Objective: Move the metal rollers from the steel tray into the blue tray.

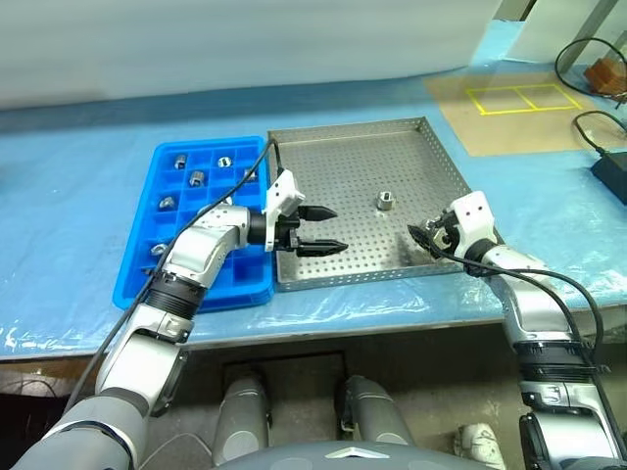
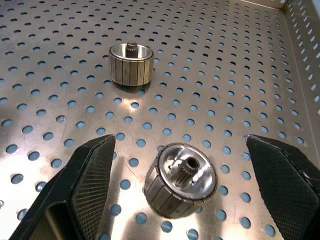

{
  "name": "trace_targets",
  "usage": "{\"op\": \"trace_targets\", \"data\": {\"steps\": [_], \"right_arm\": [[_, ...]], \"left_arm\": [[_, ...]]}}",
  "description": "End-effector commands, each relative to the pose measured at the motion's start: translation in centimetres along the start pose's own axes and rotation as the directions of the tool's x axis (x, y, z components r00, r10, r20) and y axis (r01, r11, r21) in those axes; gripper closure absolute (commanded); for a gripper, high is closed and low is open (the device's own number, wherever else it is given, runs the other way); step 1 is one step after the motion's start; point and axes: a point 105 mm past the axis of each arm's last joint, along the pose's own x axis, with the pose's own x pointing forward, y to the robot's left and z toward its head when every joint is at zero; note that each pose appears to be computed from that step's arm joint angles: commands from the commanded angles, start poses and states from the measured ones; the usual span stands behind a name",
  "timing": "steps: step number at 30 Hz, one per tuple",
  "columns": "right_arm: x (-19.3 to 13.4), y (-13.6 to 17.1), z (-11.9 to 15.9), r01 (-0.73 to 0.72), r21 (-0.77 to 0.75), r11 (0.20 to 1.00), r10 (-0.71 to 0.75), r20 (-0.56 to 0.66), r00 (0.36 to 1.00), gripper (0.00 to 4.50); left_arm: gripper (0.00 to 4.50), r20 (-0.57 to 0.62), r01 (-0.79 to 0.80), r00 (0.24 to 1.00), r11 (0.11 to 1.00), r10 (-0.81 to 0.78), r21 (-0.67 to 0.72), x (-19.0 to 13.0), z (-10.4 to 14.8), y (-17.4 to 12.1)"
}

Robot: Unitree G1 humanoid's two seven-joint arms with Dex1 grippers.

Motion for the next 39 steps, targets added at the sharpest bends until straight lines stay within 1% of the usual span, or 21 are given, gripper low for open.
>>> {"op": "trace_targets", "data": {"steps": [1,8,18,20,21,23,24,27,30,31,35,36,39], "right_arm": [[0.1,-1.2,-0.6,0.060,0.025,0.998,-0.060,-0.006,0.998,0.18],[0.9,-0.9,-2.8,0.052,0.063,0.997,-0.049,-0.055,0.997,0.18],[1.7,0.7,-3.2,-0.020,0.048,0.999,0.023,-0.069,0.997,0.18],[1.8,1.1,-3.1,-0.041,0.050,0.998,0.044,-0.058,0.997,0.89],[1.8,1.1,-3.1,-0.034,0.045,0.998,0.037,-0.060,0.998,1.14],[1.9,0.6,-3.0,-0.003,0.040,0.999,0.006,-0.067,0.998,1.80],[1.9,0.5,-3.0,-0.001,0.039,0.999,0.003,-0.070,0.998,1.80],[1.8,0.6,-3.0,-0.013,0.026,1.000,0.015,-0.070,0.997,2.56],[1.9,0.2,-3.2,0.006,0.019,1.000,-0.005,-0.079,0.997,3.55],[1.8,0.3,-3.0,-0.003,0.024,1.000,0.004,-0.066,0.998,3.66],[1.9,0.7,-2.3,-0.019,0.008,1.000,0.019,-0.044,0.999,3.66],[2.0,0.5,-2.2,-0.004,0.002,1.000,0.004,-0.044,0.999,3.66],[2.2,0.3,-0.8,0.002,0.006,1.000,-0.002,-0.007,1.000,3.66]], "left_arm": [[0.45,0.021,0.010,1.000,0.998,-0.011,0.060,0.1,1.5,0.0],[0.45,0.034,0.014,0.999,0.998,-0.016,0.063,-0.1,2.1,-0.4],[0.45,0.030,-0.004,1.000,0.998,0.002,0.059,-0.1,2.0,-0.3],[0.45,0.028,-0.008,1.000,0.998,0.006,0.058,-0.1,2.0,-0.3],[0.45,0.026,-0.010,1.000,0.998,0.008,0.058,-0.1,1.9,-0.3],[0.45,0.024,-0.012,1.000,0.998,0.011,0.058,-0.1,1.9,-0.3],[0.45,0.024,-0.013,1.000,0.998,0.012,0.058,-0.1,1.9,-0.3],[0.45,0.023,-0.018,1.000,0.998,0.017,0.058,-0.1,1.9,-0.2],[0.45,0.024,-0.023,0.999,0.998,0.022,0.060,-0.1,1.9,-0.1],[0.45,0.024,-0.025,0.999,0.998,0.023,0.060,-0.1,1.9,-0.1],[0.45,0.025,-0.031,0.999,0.998,0.030,0.060,-0.1,1.9,0.0],[0.45,0.025,-0.035,0.999,0.998,0.034,0.060,-0.1,1.9,0.0],[0.45,0.030,-0.052,0.998,0.997,0.050,0.063,-0.2,2.0,0.2]]}}
